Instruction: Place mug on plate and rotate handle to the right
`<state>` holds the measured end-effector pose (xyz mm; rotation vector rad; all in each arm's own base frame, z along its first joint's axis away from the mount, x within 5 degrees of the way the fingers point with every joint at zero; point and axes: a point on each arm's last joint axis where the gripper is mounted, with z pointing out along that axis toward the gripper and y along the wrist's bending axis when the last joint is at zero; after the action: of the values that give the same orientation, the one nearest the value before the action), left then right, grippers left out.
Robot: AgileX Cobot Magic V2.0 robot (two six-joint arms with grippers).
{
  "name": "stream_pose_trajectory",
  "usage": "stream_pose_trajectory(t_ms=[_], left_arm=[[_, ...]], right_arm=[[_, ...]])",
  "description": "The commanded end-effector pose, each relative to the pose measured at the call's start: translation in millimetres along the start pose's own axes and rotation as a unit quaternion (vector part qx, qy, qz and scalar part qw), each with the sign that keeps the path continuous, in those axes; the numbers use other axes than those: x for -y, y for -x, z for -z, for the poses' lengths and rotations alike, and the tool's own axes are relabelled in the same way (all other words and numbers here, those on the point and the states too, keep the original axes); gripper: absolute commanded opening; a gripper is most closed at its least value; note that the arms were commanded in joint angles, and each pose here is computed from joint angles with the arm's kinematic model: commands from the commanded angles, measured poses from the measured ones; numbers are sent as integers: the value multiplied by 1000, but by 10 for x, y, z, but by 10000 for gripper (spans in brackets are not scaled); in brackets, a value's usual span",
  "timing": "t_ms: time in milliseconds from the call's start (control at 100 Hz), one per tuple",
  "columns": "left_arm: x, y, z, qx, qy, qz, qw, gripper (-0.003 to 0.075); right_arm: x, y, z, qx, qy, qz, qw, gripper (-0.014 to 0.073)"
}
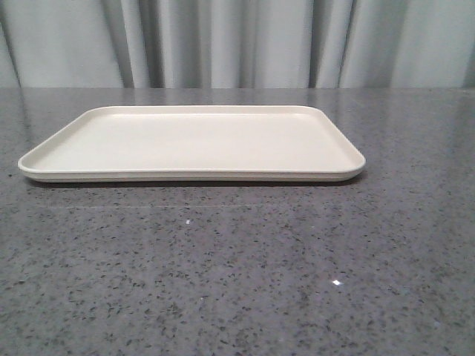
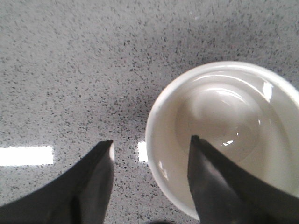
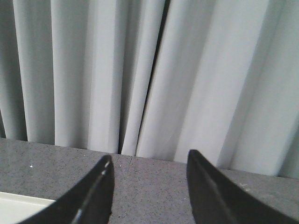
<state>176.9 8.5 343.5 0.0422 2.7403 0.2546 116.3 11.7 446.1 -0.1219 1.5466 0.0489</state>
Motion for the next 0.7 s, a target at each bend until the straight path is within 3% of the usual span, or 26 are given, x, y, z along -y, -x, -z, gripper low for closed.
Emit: stream_pose_trajectory(t_ms=[0,690], left_arm=[[-11,61,31,22,1,4,1000,368],[65,206,-298,-21,-8,-6,1000,367]], right_arm=[[19,163,21,49,-9,9,999,378],[17,132,12,40,-8,9,999,378]])
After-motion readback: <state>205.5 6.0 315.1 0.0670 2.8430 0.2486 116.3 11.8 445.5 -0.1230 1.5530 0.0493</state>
